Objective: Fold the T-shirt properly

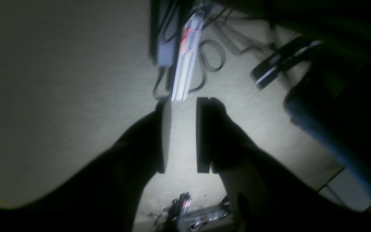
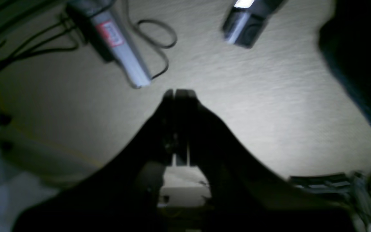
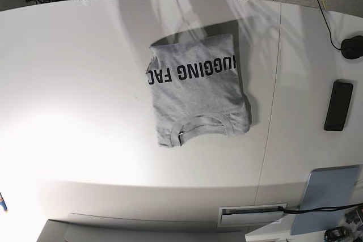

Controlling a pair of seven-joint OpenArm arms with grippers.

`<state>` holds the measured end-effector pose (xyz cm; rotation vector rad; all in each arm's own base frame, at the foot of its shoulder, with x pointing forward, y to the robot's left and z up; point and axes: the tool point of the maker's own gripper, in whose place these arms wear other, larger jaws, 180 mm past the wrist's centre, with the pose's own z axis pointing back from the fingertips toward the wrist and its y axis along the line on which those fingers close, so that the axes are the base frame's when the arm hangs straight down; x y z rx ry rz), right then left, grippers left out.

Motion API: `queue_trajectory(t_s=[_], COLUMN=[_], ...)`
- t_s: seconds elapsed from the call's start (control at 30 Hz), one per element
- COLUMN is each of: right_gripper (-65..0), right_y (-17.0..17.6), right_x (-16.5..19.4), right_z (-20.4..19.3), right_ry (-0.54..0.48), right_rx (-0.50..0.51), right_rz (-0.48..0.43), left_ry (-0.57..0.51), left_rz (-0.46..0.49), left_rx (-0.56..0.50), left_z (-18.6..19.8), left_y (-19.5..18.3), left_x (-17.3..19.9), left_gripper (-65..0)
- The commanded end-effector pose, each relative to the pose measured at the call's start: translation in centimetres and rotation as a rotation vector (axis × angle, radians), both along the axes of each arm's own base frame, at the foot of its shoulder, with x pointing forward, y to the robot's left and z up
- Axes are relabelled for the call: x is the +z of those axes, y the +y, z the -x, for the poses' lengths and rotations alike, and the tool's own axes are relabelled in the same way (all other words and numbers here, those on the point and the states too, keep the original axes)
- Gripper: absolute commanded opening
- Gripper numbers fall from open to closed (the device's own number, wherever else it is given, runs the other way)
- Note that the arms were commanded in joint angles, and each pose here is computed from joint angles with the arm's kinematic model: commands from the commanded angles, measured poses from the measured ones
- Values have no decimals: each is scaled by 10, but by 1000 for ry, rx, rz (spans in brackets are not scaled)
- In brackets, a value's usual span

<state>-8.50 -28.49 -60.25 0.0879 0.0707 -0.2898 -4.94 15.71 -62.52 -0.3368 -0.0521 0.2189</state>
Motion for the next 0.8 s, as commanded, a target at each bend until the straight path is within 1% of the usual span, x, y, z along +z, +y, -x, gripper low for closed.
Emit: queue_trajectory(t_s=[0.0, 0.07, 0.13, 0.2, 0.27, 0.4, 0.57, 0.67, 0.77], right_gripper=[-650, -650, -650, -650, -650, -650, -650, -650, -650], right_y=[-9, -2, 6, 11, 13, 16, 27, 30, 31], right_x=[1, -5, -10, -13, -14, -15, -19, -22, -25], right_z=[-4, -18, -29, -37, -42, -46, -44, -45, -47], right_ry=[-2, -13, -22, -27, -27, -17, 5, 4, 6], right_rx=[2, -16, -30, -36, -20, 53, 187, 254, 278], right_rz=[8, -13, -32, -46, -52, -57, -75, -58, -32], left_ry=[8, 31, 49, 57, 64, 69, 61, 60, 60], left_rz=[-12, -40, -49, -43, -36, -32, -32, -33, -33], left_rx=[2, 4, -13, -8, 0, 7, 10, 9, 10], left_z=[-2, -10, -17, -23, -26, -31, -36, -36, -36], left_y=[-1, -8, -17, -25, -31, -35, -35, -35, -35], left_x=[-3, -10, -14, -17, -19, -21, -22, -22, -22], left_gripper=[-497, -497, -497, -497, -497, -497, -497, -497, -497])
